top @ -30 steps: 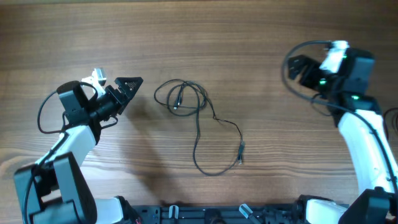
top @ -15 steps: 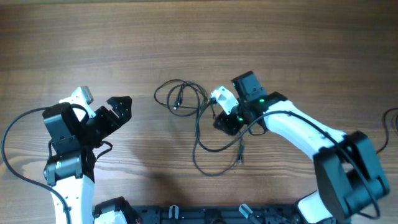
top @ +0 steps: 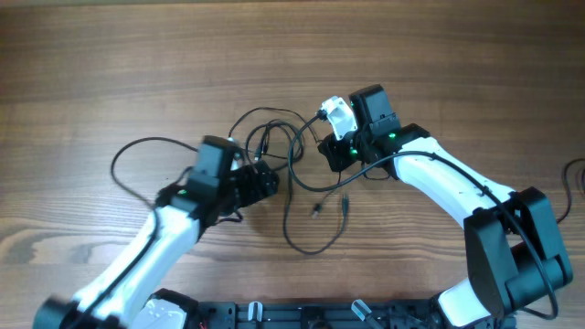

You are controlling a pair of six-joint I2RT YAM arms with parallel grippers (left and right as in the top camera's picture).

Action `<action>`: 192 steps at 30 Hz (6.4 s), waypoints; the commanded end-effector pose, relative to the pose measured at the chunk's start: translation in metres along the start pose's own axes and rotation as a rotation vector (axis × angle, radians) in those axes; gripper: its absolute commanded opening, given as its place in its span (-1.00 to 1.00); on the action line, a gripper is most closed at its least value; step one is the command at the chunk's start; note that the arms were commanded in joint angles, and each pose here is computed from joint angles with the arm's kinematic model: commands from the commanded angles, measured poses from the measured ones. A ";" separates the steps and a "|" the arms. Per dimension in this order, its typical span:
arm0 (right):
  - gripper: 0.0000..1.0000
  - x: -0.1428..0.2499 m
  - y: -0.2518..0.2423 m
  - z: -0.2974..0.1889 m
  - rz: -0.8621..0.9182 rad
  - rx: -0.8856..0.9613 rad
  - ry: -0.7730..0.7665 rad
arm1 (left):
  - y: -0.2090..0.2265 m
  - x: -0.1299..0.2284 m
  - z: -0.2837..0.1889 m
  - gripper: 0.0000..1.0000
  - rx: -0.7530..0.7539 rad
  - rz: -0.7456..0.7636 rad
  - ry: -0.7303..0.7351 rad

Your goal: Untangle cables

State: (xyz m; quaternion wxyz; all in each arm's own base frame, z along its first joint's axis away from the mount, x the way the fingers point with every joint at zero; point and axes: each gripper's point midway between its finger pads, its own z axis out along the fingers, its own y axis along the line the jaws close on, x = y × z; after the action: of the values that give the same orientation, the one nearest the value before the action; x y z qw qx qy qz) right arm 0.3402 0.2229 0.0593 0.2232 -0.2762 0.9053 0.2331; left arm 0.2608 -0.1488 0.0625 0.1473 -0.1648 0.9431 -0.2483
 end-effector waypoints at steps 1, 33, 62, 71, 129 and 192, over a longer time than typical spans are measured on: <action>-0.91 -0.011 0.000 -0.003 0.058 0.007 -0.028 | 0.010 0.003 0.037 0.76 -0.122 0.046 -0.031; -0.91 -0.022 -0.236 -0.291 0.680 0.642 -0.582 | 0.121 -0.011 0.054 -0.92 -0.588 0.018 -0.085; 0.99 -0.048 -0.110 -0.027 0.552 0.073 -0.164 | 0.017 -0.032 0.073 -0.92 0.134 0.184 0.047; 0.31 -0.085 -0.157 -0.009 0.544 0.325 -0.385 | 0.017 -0.032 0.073 -0.92 0.132 0.183 0.050; 1.00 -0.037 -0.367 -0.283 0.967 0.705 -0.587 | 0.052 -0.030 0.075 -0.87 -0.046 0.069 0.038; -0.87 0.066 -0.076 0.008 0.591 0.742 0.615 | 0.155 -0.093 -0.100 1.00 -0.444 -0.419 -0.497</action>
State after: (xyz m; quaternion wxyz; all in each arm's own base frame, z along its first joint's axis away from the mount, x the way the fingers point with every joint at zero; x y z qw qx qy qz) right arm 0.3335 0.1559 0.0029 -0.0284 0.0952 0.9862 -0.1321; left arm 0.2726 0.0519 0.0826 0.2730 -0.4284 0.8610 -0.0232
